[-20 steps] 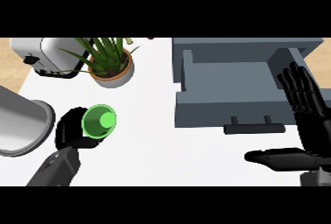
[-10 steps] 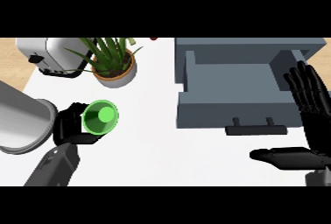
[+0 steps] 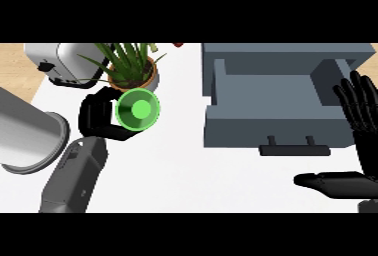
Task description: Pick up the cup, place it into the drawer and close the drawer
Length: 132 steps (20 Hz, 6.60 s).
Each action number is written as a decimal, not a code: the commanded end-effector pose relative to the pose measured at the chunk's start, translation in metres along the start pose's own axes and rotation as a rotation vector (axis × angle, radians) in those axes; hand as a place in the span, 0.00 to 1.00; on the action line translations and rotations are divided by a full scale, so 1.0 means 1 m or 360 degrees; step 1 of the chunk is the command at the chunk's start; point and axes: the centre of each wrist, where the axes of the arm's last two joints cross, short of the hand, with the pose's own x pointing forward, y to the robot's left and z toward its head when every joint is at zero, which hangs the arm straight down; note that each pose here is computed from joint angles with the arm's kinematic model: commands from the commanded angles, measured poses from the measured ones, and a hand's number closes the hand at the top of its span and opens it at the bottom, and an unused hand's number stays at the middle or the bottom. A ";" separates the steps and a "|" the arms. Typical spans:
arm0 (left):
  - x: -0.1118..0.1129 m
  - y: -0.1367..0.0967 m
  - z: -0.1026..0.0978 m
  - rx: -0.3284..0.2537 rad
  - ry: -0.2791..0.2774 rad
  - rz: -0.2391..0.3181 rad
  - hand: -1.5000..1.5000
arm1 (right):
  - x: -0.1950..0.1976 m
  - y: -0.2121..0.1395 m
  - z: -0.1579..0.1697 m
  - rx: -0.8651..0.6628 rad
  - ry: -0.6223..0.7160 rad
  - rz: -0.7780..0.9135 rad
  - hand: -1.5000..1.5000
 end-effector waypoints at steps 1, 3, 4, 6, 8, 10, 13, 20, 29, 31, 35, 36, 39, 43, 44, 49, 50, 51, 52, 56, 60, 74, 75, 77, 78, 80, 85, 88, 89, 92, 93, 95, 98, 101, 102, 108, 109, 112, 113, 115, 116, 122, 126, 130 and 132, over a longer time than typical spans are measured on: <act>0.022 -0.039 -0.041 -0.0119 -0.0119 0.0022 1.00 | 0.002 0.004 0.003 -0.0023 0.0003 0.0038 0.00; 0.035 -0.055 -0.056 -0.0159 -0.0111 0.0005 1.00 | 0.005 -0.004 0.014 -0.0014 0.0014 -0.0004 0.00; 0.042 -0.067 -0.079 -0.0202 -0.0107 -0.0009 1.00 | 0.007 -0.003 -0.011 -0.0052 0.0007 -0.0008 0.00; 0.044 -0.091 -0.072 -0.0203 -0.0111 -0.0015 1.00 | 0.004 -0.002 0.003 -0.0021 0.0000 0.0011 0.00; 0.061 -0.111 -0.094 -0.0263 -0.0096 -0.0014 1.00 | 0.006 -0.021 -0.004 -0.0006 0.0021 -0.0002 0.00; 0.074 -0.126 -0.110 -0.0294 -0.0107 -0.0050 1.00 | 0.000 0.000 0.002 -0.0012 0.0003 -0.0019 0.00; 0.086 -0.162 -0.132 -0.0334 -0.0074 -0.0142 1.00 | -0.006 0.000 0.000 -0.0009 0.0012 -0.0026 0.00; 0.090 -0.210 -0.163 -0.0323 0.0027 -0.0225 1.00 | -0.002 -0.008 -0.004 0.0010 -0.0022 0.0006 0.00; 0.087 -0.249 -0.177 -0.0283 0.0224 -0.0223 1.00 | -0.011 -0.025 -0.009 -0.0011 -0.0040 0.0010 0.00; 0.094 -0.263 -0.184 -0.0272 0.0257 -0.0242 1.00 | -0.004 -0.003 -0.018 0.0019 -0.0029 0.0004 0.00; 0.078 -0.257 -0.183 -0.0251 0.0281 -0.0327 1.00 | -0.006 -0.006 -0.005 0.0058 -0.0064 -0.0015 0.00; 0.062 -0.245 -0.167 -0.0323 0.0311 -0.0315 1.00 | -0.014 -0.013 -0.012 0.0013 -0.0030 -0.0002 0.00; 0.064 -0.258 -0.165 -0.0295 0.0333 -0.0338 1.00 | -0.012 -0.014 -0.008 0.0073 -0.0039 -0.0040 0.00; 0.045 -0.250 -0.148 -0.0303 0.0391 -0.0481 1.00 | -0.005 -0.007 -0.024 0.0045 -0.0064 -0.0042 0.00; 0.045 -0.251 -0.150 -0.0306 0.0430 -0.0528 1.00 | -0.003 0.003 -0.013 0.0028 -0.0067 -0.0034 0.00; 0.039 -0.255 -0.141 -0.0439 0.0501 -0.0592 0.00 | -0.003 -0.008 -0.019 0.0058 -0.0079 -0.0034 0.00; 0.046 -0.258 -0.153 -0.0438 0.0490 -0.0641 0.00 | -0.017 -0.015 -0.006 0.0084 -0.0043 -0.0024 0.00; 0.035 -0.254 -0.135 -0.0419 0.0509 -0.0675 0.00 | -0.010 -0.017 -0.015 0.0064 -0.0073 -0.0037 0.00; 0.041 -0.259 -0.144 -0.0404 0.0518 -0.0713 0.00 | -0.016 -0.015 -0.013 0.0099 -0.0062 -0.0034 0.00; 0.032 -0.256 -0.134 -0.0426 0.0532 -0.0844 0.00 | -0.019 -0.022 -0.004 0.0065 -0.0054 -0.0019 0.00; 0.035 -0.257 -0.136 -0.0367 0.0431 -0.0735 0.00 | 0.007 -0.019 -0.013 0.0103 -0.0111 -0.0087 0.00; 0.059 -0.269 -0.153 -0.0269 0.0300 -0.0413 0.00 | 0.030 -0.020 0.004 0.0550 -0.0067 0.0067 1.00; 0.062 -0.268 -0.152 -0.0260 0.0298 -0.0410 0.00 | 0.027 -0.028 0.013 0.0540 -0.0019 0.0113 1.00; 0.080 -0.254 -0.171 -0.0219 0.0274 -0.0374 0.00 | 0.018 -0.030 0.007 0.0554 -0.0002 0.0176 1.00; 0.068 -0.233 -0.160 -0.0202 0.0264 -0.0378 0.00 | 0.031 -0.015 0.009 0.0546 -0.0005 0.0229 1.00; 0.087 -0.247 -0.169 -0.0174 0.0287 -0.0361 0.00 | 0.026 -0.009 0.014 0.0549 0.0008 0.0309 1.00; 0.096 -0.197 -0.160 -0.0163 0.0317 -0.0346 0.00 | 0.019 -0.006 0.005 0.0486 0.0071 0.0495 1.00; 0.116 -0.168 -0.160 -0.0114 0.0292 -0.0348 0.00 | 0.010 0.016 0.013 0.0489 0.0088 0.0541 1.00; 0.112 -0.160 -0.154 -0.0092 0.0275 -0.0331 0.00 | -0.001 0.018 -0.006 0.0479 0.0077 0.0577 1.00; 0.109 -0.146 -0.132 -0.0078 0.0296 -0.0289 0.00 | -0.002 0.041 -0.015 0.0538 0.0090 0.0700 1.00; 0.110 -0.137 -0.121 -0.0069 0.0322 -0.0306 0.00 | -0.005 0.025 -0.015 0.0558 0.0092 0.0752 1.00; 0.122 -0.131 -0.130 -0.0083 0.0307 -0.0310 0.00 | -0.018 0.060 -0.019 0.0624 0.0081 0.0896 1.00; 0.129 -0.104 -0.125 -0.0043 0.0308 -0.0276 0.00 | -0.040 0.050 -0.026 0.0760 0.0151 0.1134 1.00; 0.129 -0.093 -0.112 -0.0042 0.0326 -0.0282 0.00 | -0.066 0.074 -0.017 0.0831 0.0140 0.1317 1.00; 0.124 -0.081 -0.092 -0.0060 0.0325 -0.0292 0.00 | -0.068 0.079 -0.031 0.0803 0.0142 0.1352 1.00; 0.144 -0.048 -0.077 0.0005 0.0300 -0.0318 0.00 | -0.124 0.080 -0.049 0.0890 0.0152 0.1473 1.00; 0.149 -0.046 -0.070 -0.0008 0.0322 -0.0285 0.00 | -0.133 0.086 -0.052 0.0855 0.0181 0.1469 1.00; 0.143 -0.036 -0.053 -0.0019 0.0309 -0.0308 0.00 | -0.142 0.086 -0.086 0.0839 0.0209 0.1445 1.00; 0.155 -0.033 -0.066 -0.0029 0.0323 -0.0275 0.00 | -0.150 0.089 -0.088 0.0849 0.0208 0.1450 1.00; 0.134 -0.021 -0.043 0.0025 0.0312 -0.0297 0.00 | -0.166 0.088 -0.083 0.0866 0.0222 0.1424 1.00; 0.140 -0.026 -0.052 -0.0022 0.0324 -0.0286 0.00 | -0.163 0.078 -0.099 0.0845 0.0219 0.1423 1.00; 0.143 -0.003 -0.047 -0.0028 0.0302 -0.0265 0.00 | -0.155 0.055 -0.137 0.0833 0.0350 0.1385 1.00; 0.137 -0.002 -0.036 -0.0071 0.0332 -0.0237 0.00 | -0.151 0.038 -0.147 0.0822 0.0405 0.1366 1.00; 0.138 -0.019 -0.051 -0.0102 0.0339 -0.0210 0.00 | -0.147 0.022 -0.152 0.0781 0.0422 0.1308 1.00; 0.140 -0.011 -0.047 -0.0112 0.0318 -0.0205 0.00 | -0.141 0.017 -0.159 0.0776 0.0444 0.1301 1.00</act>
